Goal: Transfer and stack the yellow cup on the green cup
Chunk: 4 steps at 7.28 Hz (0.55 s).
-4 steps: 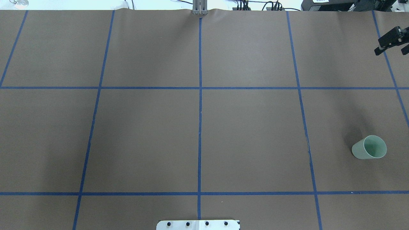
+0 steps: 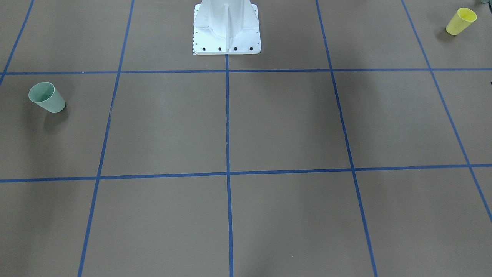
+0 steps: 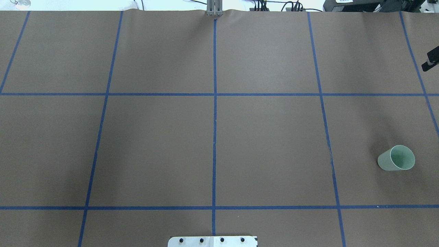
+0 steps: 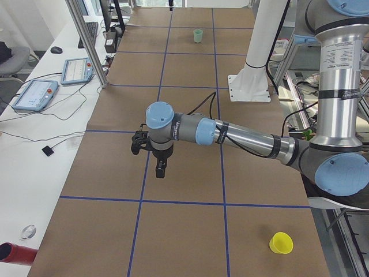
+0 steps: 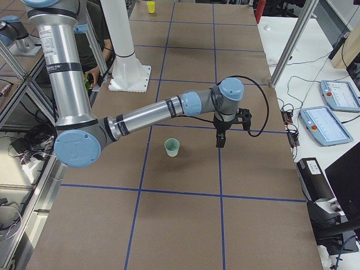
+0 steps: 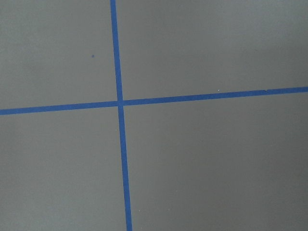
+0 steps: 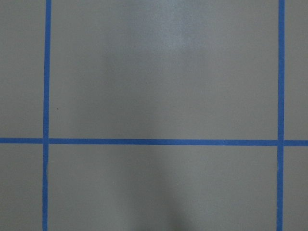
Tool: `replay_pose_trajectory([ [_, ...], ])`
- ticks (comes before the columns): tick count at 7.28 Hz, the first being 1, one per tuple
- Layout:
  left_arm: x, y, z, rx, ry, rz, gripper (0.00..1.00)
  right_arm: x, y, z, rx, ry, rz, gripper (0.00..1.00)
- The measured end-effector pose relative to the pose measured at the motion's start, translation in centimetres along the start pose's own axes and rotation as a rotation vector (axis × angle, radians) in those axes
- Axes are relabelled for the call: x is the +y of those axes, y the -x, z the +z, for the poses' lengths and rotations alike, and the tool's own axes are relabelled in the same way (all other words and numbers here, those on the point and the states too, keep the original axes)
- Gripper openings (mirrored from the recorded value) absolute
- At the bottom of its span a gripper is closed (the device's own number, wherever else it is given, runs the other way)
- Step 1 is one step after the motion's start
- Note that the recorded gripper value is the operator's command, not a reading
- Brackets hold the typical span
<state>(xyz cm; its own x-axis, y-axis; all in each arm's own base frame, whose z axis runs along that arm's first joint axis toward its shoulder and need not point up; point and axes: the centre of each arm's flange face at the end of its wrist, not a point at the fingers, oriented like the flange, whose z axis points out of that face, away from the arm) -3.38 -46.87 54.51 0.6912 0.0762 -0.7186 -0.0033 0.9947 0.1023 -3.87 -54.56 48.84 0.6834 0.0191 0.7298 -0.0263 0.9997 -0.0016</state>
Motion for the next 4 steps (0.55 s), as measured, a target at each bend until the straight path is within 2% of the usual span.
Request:
replay_pose_trajectory([
  [4, 1.7, 1.5, 1.0, -0.022, 0.022, -0.023, 1.0, 1.6, -0.5, -0.1, -0.009, 0.005, 0.007, 1.0],
])
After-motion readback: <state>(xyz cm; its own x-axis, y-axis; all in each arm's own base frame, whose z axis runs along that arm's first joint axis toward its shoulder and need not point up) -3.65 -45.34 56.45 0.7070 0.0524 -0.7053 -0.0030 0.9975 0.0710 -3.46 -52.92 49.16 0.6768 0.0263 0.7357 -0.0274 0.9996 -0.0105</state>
